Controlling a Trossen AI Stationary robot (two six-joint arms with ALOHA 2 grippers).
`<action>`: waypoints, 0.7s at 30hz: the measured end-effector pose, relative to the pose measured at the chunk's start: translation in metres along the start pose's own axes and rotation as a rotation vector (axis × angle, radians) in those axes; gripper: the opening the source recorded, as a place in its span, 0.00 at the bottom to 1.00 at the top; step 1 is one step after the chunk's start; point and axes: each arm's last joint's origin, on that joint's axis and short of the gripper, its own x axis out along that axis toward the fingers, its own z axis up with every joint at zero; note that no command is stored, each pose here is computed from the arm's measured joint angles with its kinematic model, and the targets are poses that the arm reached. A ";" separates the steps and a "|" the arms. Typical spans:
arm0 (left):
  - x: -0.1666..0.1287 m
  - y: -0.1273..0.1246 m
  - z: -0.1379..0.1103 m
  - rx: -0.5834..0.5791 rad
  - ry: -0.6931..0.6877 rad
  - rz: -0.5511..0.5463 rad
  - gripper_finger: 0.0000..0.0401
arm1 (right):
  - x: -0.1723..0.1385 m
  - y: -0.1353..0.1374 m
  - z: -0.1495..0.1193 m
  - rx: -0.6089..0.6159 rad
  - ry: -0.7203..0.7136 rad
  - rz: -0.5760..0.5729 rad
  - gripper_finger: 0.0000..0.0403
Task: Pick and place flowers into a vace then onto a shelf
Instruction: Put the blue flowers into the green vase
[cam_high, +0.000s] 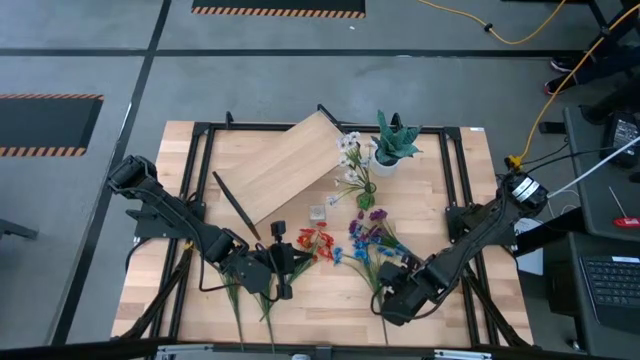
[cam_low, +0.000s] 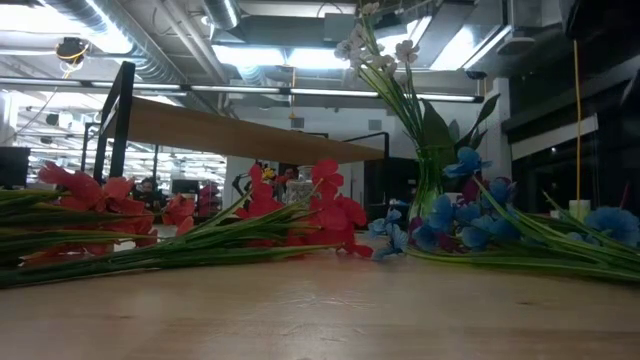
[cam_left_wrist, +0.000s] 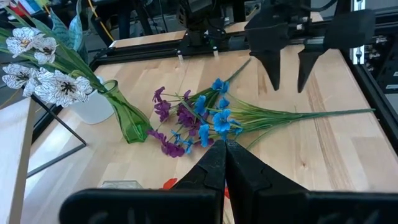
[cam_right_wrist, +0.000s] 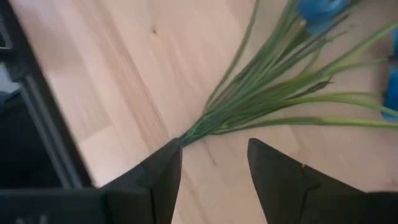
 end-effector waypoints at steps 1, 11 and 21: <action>0.000 0.000 0.000 0.000 0.000 0.000 0.01 | -0.002 0.001 0.001 0.008 0.007 0.005 0.46; 0.000 -0.001 0.000 0.007 0.006 -0.024 0.01 | -0.013 0.010 0.004 0.144 0.041 -0.138 0.46; 0.000 -0.001 0.000 0.009 0.008 -0.023 0.01 | -0.015 0.045 -0.002 0.209 0.024 -0.341 0.46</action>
